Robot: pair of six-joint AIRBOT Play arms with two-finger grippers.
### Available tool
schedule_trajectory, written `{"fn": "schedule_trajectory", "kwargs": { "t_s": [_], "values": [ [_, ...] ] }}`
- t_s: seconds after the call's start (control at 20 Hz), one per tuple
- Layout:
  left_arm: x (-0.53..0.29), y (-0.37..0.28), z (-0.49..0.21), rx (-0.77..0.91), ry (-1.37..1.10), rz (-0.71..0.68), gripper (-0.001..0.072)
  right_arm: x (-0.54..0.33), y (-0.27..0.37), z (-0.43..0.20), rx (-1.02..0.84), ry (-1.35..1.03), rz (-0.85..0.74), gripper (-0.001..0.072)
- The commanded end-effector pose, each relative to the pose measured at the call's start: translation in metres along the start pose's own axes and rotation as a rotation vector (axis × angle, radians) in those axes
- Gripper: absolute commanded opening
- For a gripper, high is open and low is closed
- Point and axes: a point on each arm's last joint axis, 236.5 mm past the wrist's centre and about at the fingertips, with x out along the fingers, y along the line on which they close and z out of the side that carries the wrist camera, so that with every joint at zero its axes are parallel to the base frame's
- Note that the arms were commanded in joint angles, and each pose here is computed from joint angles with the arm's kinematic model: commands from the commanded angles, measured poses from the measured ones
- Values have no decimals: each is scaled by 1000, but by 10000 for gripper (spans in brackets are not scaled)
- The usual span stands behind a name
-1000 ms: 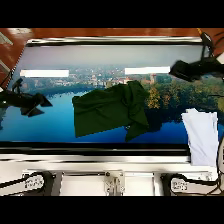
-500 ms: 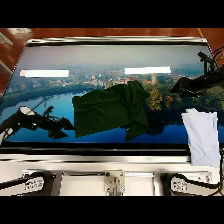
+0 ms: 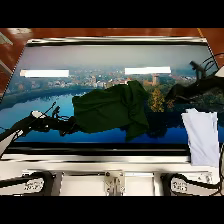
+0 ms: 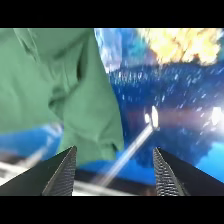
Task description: Fold the shirts.
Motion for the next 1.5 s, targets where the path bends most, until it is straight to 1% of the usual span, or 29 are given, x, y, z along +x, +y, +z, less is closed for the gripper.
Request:
{"fn": "schedule_trajectory", "kwargs": {
  "t_s": [0.0,0.2,0.4,0.55,0.75,0.85,0.9,0.95,1.0,1.05,1.15,1.25,1.35,1.45],
  "values": [
    [2,-9,5,14,-28,-28,37,43,1,-45,-113,173,-67,673],
    [-4,-15,4,43,-37,-40,37,104,9,-77,-259,295,-150,674],
    [-9,-21,-1,71,-23,-53,37,145,23,-84,-330,348,-156,673],
    [-9,-22,-5,100,-7,-55,37,161,25,-94,-426,398,-186,673],
    [-9,-22,-5,96,-7,-56,37,166,23,-89,-499,383,-260,667],
    [-9,-22,-5,96,-7,-57,38,164,15,-87,-495,384,-301,498],
    [-9,-22,-5,96,-8,-57,37,163,15,-88,-492,387,-302,335],
    [-9,-22,-5,97,-8,-56,37,163,14,-88,-485,386,-305,125],
    [-9,-22,-4,102,-12,-56,37,162,14,-87,-474,382,-313,52],
    [-11,-24,-1,117,-20,-52,36,161,14,-85,-474,376,-313,52],
    [-28,-37,12,208,-69,-32,35,145,22,-69,-499,306,-326,52],
    [-72,-75,35,336,-184,-40,35,105,38,-34,-551,153,-363,52],
    [-152,-138,57,489,-377,-96,35,33,61,11,-598,-73,-420,52],
    [-267,-214,57,680,-662,-161,36,-73,91,52,-586,-390,-464,52]
  ]
}}
